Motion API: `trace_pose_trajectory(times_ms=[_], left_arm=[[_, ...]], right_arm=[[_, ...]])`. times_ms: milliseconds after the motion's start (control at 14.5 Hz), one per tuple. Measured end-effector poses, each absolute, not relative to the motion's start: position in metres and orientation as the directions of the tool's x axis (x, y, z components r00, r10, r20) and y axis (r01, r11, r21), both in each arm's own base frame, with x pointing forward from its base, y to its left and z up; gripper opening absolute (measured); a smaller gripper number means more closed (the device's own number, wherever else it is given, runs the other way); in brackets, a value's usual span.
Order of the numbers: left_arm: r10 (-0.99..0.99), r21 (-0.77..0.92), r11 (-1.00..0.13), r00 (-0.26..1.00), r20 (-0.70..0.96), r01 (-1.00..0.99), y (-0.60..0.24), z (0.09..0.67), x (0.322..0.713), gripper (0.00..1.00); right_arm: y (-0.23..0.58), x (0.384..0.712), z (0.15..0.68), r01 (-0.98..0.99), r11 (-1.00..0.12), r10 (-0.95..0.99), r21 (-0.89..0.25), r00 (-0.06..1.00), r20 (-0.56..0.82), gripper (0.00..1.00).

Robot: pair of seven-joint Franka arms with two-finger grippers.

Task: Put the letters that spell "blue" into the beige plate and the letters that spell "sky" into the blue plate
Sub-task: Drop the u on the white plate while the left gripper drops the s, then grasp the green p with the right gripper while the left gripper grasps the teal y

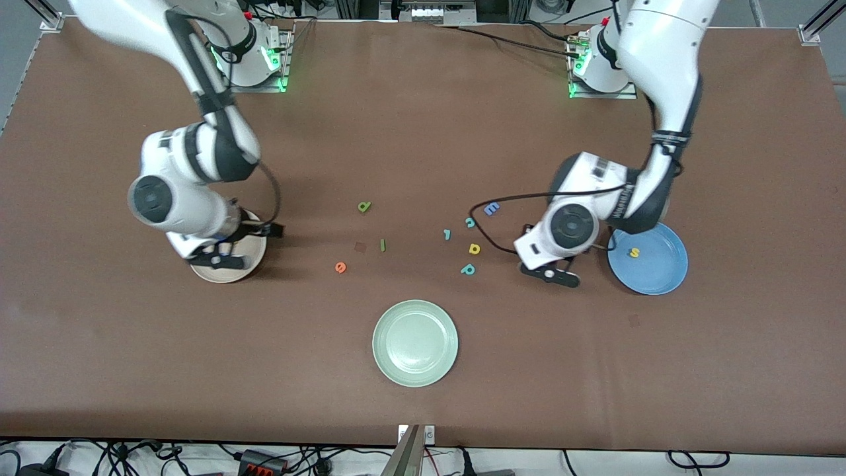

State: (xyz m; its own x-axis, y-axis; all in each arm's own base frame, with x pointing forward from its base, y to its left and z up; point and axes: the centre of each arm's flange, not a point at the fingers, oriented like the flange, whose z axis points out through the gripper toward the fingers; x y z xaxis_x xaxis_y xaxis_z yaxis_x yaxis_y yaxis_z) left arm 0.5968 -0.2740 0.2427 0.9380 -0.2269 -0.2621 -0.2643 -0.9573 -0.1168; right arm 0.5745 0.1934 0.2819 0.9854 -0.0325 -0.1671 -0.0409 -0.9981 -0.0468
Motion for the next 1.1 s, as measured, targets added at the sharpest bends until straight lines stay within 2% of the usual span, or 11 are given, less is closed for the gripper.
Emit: trace_pose_trajectory(times_ms=[345, 414, 483, 552, 690, 1103], left_arm=[[-0.218, -0.116, -0.961, 0.948, -0.230, -0.249, -0.281, 0.238, 0.618, 1.00], [-0.229, -0.115, -0.958, 0.945, -0.234, -0.261, -0.286, 0.232, 0.615, 0.95], [-0.239, -0.113, -0.956, 0.943, -0.232, -0.270, -0.292, 0.226, 0.613, 0.94], [-0.246, -0.113, -0.954, 0.940, -0.236, -0.278, -0.297, 0.217, 0.610, 0.91], [-0.248, -0.112, -0.953, 0.939, -0.238, -0.280, -0.294, 0.196, 0.608, 0.70], [-0.257, -0.098, -0.955, 0.945, -0.203, -0.280, -0.281, 0.177, 0.612, 0.68]], right_arm=[[0.312, 0.526, 0.256, -0.055, -0.998, -0.051, -0.034, 0.992, -0.113, 1.00], [0.324, 0.520, 0.248, -0.080, -0.996, -0.076, -0.029, 0.991, -0.109, 1.00], [0.335, 0.514, 0.241, -0.113, -0.993, -0.110, -0.025, 0.988, -0.105, 1.00], [0.346, 0.507, 0.233, -0.156, -0.988, -0.153, -0.018, 0.983, -0.102, 1.00], [0.364, 0.494, 0.219, -0.266, -0.964, -0.265, -0.002, 0.959, -0.100, 1.00], [0.371, 0.476, 0.177, -0.504, -0.863, -0.504, 0.028, 0.860, -0.082, 1.00]])
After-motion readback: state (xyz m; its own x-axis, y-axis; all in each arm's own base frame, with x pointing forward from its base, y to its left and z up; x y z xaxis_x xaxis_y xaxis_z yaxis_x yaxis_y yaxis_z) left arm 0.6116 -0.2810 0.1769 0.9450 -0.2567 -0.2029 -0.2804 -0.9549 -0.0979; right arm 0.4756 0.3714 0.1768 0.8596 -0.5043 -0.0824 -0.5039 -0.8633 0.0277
